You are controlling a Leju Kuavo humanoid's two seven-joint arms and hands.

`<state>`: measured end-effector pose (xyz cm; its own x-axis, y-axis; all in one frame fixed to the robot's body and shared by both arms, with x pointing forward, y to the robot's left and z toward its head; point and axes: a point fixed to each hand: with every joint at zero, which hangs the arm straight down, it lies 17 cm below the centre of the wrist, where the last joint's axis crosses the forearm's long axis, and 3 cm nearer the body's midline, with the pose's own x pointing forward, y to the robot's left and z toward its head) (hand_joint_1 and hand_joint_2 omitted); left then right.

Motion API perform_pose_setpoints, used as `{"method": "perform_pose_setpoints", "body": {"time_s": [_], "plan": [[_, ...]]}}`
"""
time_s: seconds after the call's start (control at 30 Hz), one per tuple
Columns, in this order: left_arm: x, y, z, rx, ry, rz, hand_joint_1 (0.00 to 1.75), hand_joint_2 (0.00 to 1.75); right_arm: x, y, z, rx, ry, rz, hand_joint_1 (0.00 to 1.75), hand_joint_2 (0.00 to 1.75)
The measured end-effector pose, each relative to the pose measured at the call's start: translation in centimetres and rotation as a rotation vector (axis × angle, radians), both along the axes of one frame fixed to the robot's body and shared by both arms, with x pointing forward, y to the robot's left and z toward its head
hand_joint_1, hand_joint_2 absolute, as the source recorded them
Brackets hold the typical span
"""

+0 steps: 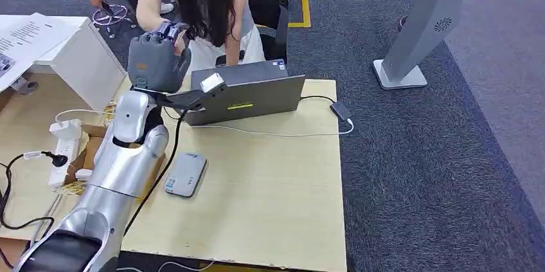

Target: Pass the card to the sensor for recognition and then transmit it.

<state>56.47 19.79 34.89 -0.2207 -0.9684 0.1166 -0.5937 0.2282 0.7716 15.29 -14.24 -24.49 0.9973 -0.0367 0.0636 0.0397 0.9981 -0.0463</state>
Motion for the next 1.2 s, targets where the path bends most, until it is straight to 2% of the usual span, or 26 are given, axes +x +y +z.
{"method": "perform_pose_setpoints", "body": {"time_s": [0.47, 0.77, 0.83, 0.97, 1.07, 1.2], "plan": [[0.1, -0.6, -0.9, 0.009, 0.014, -0.023, 0.00, 1.75, 0.0, 0.0, 0.0, 0.000, -0.001, 0.000, 0.00, 1.75], [-1.5, -1.6, -2.0, 0.007, -0.012, -0.065, 0.00, 1.75, 0.0, 0.0, 0.0, 0.000, 0.000, -0.002, 0.00, 1.75], [-3.0, -1.6, -2.1, -0.013, -0.049, -0.102, 0.00, 1.75, 0.1, -0.1, 0.0, -0.002, -0.005, -0.016, 0.00, 1.75], [-8.7, -0.6, -4.0, -0.047, -0.144, -0.168, 0.00, 1.75, 0.4, -0.3, 0.0, -0.008, -0.016, -0.050, 0.00, 1.75], [-13.4, -0.8, -5.9, -0.022, -0.173, -0.246, 0.00, 1.75, 0.4, -0.7, -0.1, -0.023, -0.015, -0.086, 0.00, 1.75], [-17.3, -0.6, -7.0, -0.001, -0.192, -0.297, 0.00, 1.75, 0.6, -0.7, 0.0, -0.020, -0.014, -0.107, 0.00, 1.75]]}}
